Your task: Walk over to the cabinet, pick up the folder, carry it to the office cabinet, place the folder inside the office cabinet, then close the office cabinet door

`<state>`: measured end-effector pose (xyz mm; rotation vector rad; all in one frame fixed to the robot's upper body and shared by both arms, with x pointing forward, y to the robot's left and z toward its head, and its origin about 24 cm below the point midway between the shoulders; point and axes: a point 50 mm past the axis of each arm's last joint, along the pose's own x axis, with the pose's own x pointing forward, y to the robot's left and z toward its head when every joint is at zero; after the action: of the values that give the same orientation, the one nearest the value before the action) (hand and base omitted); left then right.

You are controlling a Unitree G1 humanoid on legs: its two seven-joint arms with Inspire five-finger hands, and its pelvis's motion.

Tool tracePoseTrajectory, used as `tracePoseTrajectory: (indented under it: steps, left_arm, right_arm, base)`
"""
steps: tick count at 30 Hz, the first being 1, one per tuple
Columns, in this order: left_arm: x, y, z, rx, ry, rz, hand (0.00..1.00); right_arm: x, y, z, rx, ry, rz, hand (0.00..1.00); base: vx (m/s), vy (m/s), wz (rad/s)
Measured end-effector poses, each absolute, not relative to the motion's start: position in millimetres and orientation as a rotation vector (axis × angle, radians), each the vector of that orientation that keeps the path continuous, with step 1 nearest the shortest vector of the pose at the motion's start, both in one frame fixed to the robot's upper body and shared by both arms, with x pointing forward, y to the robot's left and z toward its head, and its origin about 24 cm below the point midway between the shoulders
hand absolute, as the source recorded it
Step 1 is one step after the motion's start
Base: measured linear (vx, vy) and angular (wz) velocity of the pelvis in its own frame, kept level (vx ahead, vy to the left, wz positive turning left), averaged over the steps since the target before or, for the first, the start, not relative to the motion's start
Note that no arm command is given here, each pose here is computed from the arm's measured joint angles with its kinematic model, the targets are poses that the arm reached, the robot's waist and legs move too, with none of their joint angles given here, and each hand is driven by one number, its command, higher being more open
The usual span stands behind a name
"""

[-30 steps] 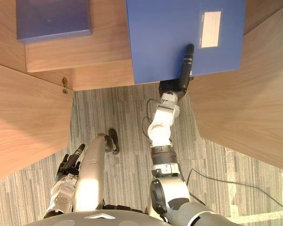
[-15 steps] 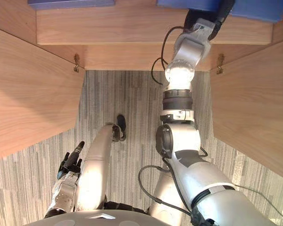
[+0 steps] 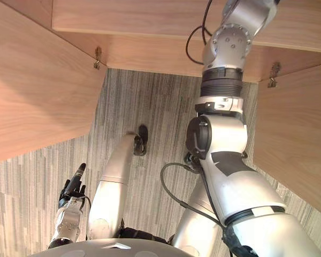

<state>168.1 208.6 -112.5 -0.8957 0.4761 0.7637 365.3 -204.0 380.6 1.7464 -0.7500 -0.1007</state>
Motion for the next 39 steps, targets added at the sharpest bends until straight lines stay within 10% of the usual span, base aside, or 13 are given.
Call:
tracePoseTrajectory:
  steps: [27,28,39]
  left_arm:
    - [180.9,202.8,-109.5,-0.906,0.499,0.753,1.0]
    - [180.9,202.8,-109.5,-0.906,0.499,0.753,1.0]
    - [179.2,203.8,-110.7,-0.909,0.504,0.768,1.0]
  right_arm:
    - [364.2,-205.3,395.1,1.748,-0.697,-0.145,0.0]
    - [364.1,-205.1,395.4,1.749,-0.695,-0.145,1.0]
    - [365.6,-197.8,403.7,1.766,-0.644,-0.097,1.0]
  base:
    - [-0.05,-0.026,0.04]
    - [0.0,0.0,0.0]
    - [0.0,0.0,0.01]
